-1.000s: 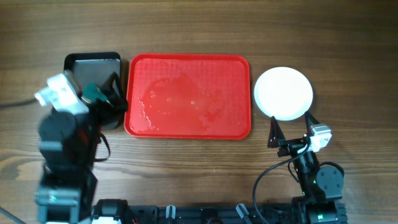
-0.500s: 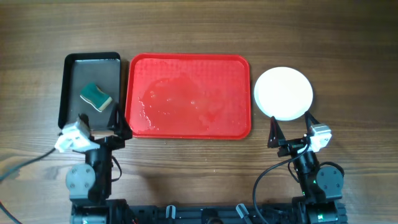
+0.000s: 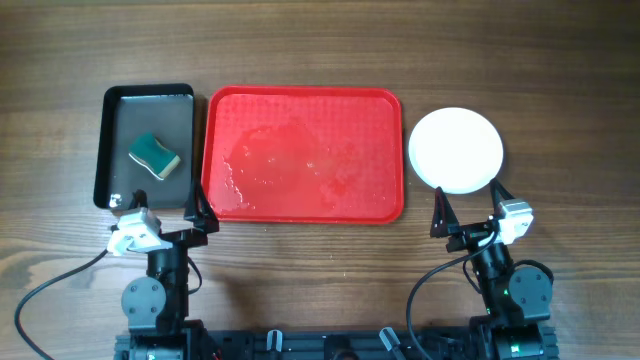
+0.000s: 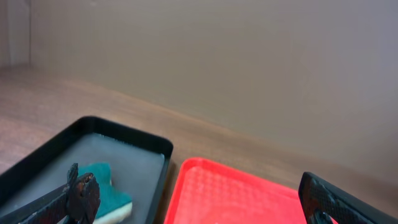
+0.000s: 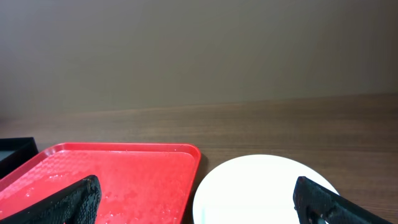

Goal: Clean dirty plates on tray and stack at the side

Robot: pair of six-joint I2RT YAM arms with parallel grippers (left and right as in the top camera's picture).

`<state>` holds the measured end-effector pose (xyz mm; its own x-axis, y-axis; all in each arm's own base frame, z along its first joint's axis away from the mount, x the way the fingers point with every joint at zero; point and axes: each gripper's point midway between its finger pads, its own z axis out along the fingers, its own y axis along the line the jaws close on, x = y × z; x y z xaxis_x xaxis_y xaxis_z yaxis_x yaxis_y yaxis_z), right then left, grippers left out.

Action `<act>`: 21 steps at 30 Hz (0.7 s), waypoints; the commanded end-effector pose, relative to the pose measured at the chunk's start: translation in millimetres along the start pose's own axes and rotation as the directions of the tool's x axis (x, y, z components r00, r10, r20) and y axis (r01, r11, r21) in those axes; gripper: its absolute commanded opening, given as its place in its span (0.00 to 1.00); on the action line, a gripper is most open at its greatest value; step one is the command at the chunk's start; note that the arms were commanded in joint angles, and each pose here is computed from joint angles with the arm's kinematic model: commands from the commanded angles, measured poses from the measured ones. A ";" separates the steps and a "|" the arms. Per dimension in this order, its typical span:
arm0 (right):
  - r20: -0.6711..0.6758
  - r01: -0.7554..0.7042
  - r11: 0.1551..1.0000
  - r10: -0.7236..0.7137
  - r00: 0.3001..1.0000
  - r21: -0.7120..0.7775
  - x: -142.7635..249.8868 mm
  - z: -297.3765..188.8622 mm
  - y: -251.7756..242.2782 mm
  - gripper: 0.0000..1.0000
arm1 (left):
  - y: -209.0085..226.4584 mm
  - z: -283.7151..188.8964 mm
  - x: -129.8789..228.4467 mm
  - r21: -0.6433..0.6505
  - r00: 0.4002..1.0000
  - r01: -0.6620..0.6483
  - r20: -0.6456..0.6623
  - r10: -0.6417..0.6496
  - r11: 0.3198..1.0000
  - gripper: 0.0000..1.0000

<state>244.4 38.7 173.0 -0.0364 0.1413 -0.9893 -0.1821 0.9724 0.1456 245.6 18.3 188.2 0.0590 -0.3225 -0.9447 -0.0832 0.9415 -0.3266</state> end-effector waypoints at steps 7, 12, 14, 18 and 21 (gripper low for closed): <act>0.008 -0.013 1.000 0.013 1.000 -0.014 -1.8 -0.5 2.4 1.00 | 5.8 -1.2 30.2 -0.003 0.994 -0.038 -0.102 0.037 0.999 1.00; 0.008 -0.013 1.000 0.013 1.000 -0.014 -1.8 -0.5 2.4 1.00 | 3.8 -1.3 30.6 0.009 0.994 -0.036 -0.104 0.037 0.999 1.00; 0.008 -0.014 1.000 0.014 1.000 -0.014 -1.8 -0.5 2.4 1.00 | 3.7 -1.3 30.7 0.009 0.994 -0.036 -0.105 0.037 0.999 1.00; 0.008 -0.013 1.000 0.013 1.000 -0.014 -1.8 -0.5 2.4 1.00 | 4.0 -1.2 31.2 0.008 0.994 -0.036 -0.107 0.037 0.999 1.00; 0.008 -0.014 1.000 0.014 1.000 -0.014 -1.8 -0.5 2.4 1.00 | 4.0 -1.2 31.2 0.008 0.994 -0.036 -0.107 0.037 0.999 1.00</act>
<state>244.4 38.7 173.0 -0.0364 0.1413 -0.9893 -0.1821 0.9724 0.1456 246.1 13.7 157.7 -0.0481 -0.3112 -0.9491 -0.0902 0.9477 -0.3061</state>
